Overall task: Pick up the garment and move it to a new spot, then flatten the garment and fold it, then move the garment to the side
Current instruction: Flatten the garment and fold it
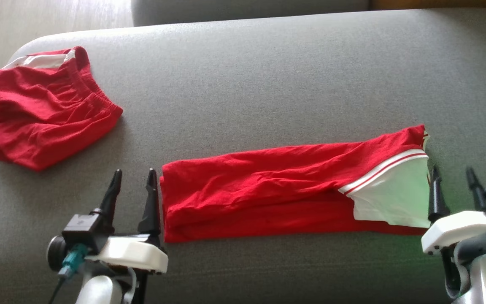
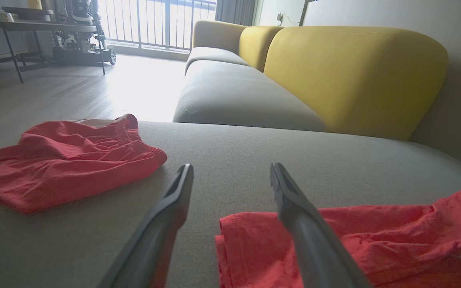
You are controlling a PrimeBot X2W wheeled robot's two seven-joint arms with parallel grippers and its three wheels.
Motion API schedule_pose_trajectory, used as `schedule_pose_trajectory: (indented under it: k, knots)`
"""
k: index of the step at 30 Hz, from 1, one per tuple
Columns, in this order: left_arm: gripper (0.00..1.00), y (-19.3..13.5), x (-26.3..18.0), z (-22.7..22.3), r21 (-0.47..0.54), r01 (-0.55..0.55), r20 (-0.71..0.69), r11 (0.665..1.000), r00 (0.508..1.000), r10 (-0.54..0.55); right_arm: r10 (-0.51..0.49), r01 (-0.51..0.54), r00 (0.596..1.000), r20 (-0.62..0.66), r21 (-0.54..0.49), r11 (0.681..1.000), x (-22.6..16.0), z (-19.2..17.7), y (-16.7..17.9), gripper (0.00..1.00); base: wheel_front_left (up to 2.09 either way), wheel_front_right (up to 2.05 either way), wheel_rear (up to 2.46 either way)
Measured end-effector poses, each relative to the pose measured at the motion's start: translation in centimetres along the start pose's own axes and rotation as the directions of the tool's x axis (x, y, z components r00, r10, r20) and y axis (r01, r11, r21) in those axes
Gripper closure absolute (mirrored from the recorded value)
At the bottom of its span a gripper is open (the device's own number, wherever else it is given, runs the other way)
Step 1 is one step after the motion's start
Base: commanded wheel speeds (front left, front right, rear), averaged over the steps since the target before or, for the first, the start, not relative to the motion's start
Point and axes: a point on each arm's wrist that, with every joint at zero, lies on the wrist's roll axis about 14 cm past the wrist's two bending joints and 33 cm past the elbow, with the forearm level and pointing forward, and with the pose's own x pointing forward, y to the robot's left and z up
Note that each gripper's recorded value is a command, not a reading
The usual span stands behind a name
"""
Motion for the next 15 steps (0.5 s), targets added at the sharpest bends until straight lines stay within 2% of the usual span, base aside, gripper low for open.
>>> schedule_pose_trajectory:
  k: [5,15]
  knots:
    - [0.00,-0.5,-0.2,-0.9,-0.003,0.016,-0.027,1.000,0.999,-0.016,-0.021,0.024,0.992,-0.127,0.025,0.999,0.5,-3.1,-0.4,0.00,0.00,0.00,0.00]
    - [0.00,0.4,-0.2,-2.0,0.009,-0.002,-0.063,1.000,0.998,0.003,-0.028,0.025,0.962,-0.270,-0.017,1.000,2.3,-6.3,-0.1,0.00,0.00,0.00,0.00]
